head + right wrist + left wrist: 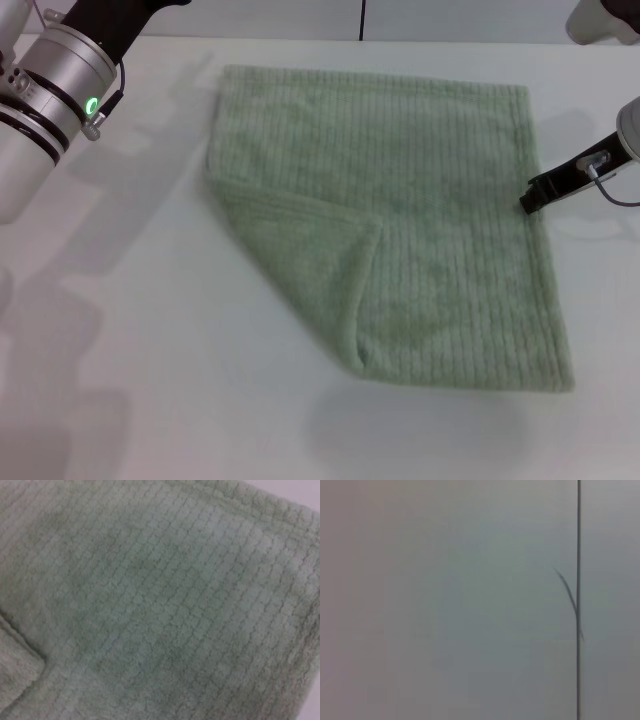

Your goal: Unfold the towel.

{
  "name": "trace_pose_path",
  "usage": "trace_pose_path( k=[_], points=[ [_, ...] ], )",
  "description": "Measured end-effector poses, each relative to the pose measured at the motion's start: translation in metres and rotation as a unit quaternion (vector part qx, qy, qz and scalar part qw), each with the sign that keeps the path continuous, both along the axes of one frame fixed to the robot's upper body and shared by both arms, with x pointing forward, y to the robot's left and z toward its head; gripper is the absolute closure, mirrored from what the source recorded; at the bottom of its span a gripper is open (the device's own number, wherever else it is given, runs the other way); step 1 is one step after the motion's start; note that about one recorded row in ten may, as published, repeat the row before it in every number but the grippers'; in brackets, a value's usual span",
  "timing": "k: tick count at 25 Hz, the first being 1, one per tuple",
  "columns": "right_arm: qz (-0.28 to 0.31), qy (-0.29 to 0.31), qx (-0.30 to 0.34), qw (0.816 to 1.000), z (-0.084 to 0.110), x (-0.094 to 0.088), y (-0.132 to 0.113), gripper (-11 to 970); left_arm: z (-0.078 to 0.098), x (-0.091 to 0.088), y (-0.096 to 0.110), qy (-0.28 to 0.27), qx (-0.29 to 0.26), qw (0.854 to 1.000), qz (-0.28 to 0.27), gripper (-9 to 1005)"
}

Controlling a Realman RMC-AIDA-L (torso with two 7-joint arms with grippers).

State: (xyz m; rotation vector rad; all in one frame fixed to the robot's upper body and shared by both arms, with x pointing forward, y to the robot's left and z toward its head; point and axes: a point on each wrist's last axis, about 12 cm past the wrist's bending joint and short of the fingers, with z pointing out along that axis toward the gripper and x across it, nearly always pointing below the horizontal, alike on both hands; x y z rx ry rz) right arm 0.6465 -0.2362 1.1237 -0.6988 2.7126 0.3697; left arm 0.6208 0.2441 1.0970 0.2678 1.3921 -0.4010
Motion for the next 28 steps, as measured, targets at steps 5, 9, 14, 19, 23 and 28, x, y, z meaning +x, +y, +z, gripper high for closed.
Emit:
trace_pose_path(
  k=[5, 9, 14, 19, 23, 28],
  points=[
    [-0.002, 0.003, 0.001, 1.0, -0.0021, -0.0014, -0.0011, 959, 0.0001, -0.0001, -0.0003, 0.0, 0.0, 1.0, -0.001, 192],
    [-0.004, 0.009, 0.001, 1.0, -0.0055, -0.0027, -0.0018, 959, 0.0002, -0.0006, -0.0002, -0.002, -0.001, 1.0, -0.002, 193],
    [-0.004, 0.01, 0.001, 1.0, -0.0061, -0.0028, -0.0019, 958, 0.0004, -0.0013, 0.0, -0.004, -0.003, 1.0, -0.003, 193],
    [-0.004, 0.014, 0.001, 1.0, -0.0078, -0.0037, -0.0014, 958, 0.0005, -0.0015, -0.0002, -0.003, -0.006, 1.0, -0.005, 193],
    [-0.003, 0.015, 0.001, 1.0, -0.0082, -0.0039, -0.0013, 958, 0.0013, -0.0019, -0.0008, -0.006, -0.008, 1.0, -0.008, 193],
    [-0.001, 0.015, 0.0, 1.0, -0.009, -0.0042, -0.0013, 959, 0.0026, -0.0022, -0.0052, -0.008, -0.008, 1.0, -0.023, 193]
  ],
)
